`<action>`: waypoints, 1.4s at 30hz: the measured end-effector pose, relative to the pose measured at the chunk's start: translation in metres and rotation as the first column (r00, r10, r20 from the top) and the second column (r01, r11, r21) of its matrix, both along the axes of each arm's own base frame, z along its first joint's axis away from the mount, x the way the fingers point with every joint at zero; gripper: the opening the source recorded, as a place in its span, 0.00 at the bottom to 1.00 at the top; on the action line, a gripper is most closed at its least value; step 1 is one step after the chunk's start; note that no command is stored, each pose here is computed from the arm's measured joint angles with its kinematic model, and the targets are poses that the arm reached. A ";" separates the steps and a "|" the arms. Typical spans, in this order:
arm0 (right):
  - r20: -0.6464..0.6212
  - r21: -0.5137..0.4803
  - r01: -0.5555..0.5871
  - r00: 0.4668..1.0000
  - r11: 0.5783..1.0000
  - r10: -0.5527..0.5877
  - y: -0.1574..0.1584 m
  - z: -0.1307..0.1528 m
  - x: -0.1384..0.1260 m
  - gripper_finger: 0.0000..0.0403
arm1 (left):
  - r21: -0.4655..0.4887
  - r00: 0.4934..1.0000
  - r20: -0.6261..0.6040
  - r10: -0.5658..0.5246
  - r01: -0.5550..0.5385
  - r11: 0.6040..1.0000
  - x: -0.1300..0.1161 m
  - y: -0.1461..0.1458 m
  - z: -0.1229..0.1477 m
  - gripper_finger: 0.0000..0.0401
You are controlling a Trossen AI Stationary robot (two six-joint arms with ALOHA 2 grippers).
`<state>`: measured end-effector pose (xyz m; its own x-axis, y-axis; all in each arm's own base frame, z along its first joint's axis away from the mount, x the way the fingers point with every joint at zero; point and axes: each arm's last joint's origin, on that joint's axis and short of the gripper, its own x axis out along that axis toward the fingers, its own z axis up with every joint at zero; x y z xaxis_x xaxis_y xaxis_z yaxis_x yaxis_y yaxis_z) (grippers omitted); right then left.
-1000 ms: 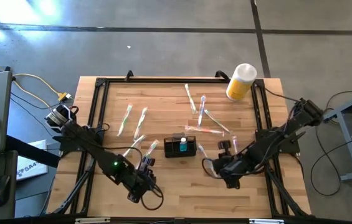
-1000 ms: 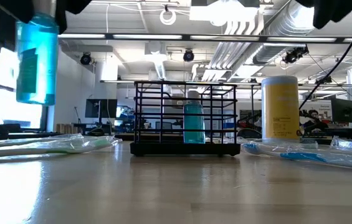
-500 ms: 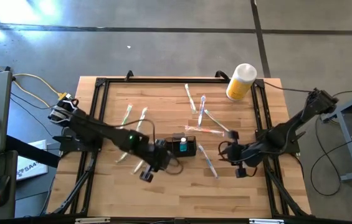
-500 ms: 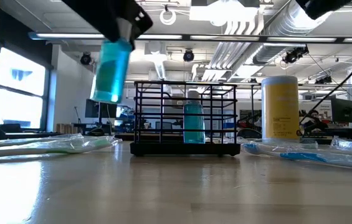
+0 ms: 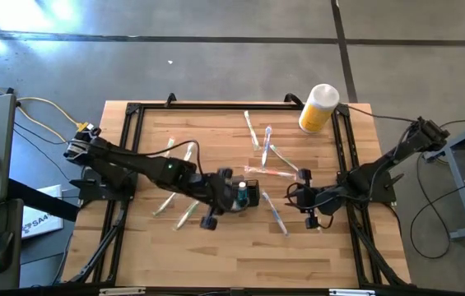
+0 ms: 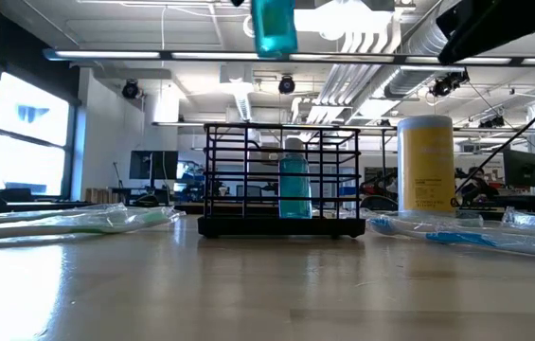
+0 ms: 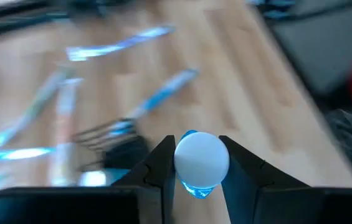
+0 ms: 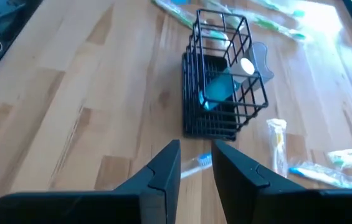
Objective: Pick & Place toothbrushing station
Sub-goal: Put the mouthwash bottle into the wire organizer
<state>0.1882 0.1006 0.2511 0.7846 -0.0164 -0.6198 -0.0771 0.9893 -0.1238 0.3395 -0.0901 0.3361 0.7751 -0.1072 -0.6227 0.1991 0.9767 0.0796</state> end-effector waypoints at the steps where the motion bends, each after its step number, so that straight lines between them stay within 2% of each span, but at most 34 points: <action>1: 0.009 0.000 -0.001 1.000 1.000 0.001 0.000 0.001 0.001 0.21 | 0.015 0.999 0.008 0.035 -0.035 0.999 0.001 0.001 0.000 0.22; 4: 0.013 -0.007 0.003 1.000 1.000 -0.003 -0.001 0.001 0.001 0.21 | 0.046 0.995 0.014 0.099 -0.100 0.994 0.004 0.007 -0.002 0.22; 13: 0.022 -0.002 0.004 1.000 1.000 -0.004 -0.001 0.002 0.002 0.21 | 0.011 0.990 -0.077 0.118 -0.117 0.993 0.020 0.017 -0.028 0.22; 18: 0.024 0.003 -0.001 1.000 1.000 0.001 -0.001 0.002 0.002 0.21 | 0.020 0.993 -0.038 0.110 -0.109 0.994 0.028 0.016 -0.030 0.22; 22: 0.025 0.005 -0.001 1.000 1.000 0.001 -0.001 0.002 0.002 0.21 | 0.039 0.991 -0.071 0.110 -0.107 0.993 0.027 0.017 -0.035 0.22; 29: 0.024 0.003 -0.002 1.000 1.000 0.002 -0.001 0.002 0.002 0.21 | 0.095 0.986 -0.050 0.161 -0.155 0.983 0.027 0.022 -0.034 0.22; 39: 0.022 0.002 -0.005 1.000 1.000 0.005 0.000 0.002 0.002 0.21 | 0.063 0.985 -0.061 0.159 -0.156 0.986 0.030 0.035 -0.034 0.22; 42: 0.016 0.014 -0.019 1.000 1.000 0.019 0.000 0.002 0.002 0.21 | 0.059 0.986 -0.059 0.155 -0.152 0.987 0.033 0.034 -0.042 0.22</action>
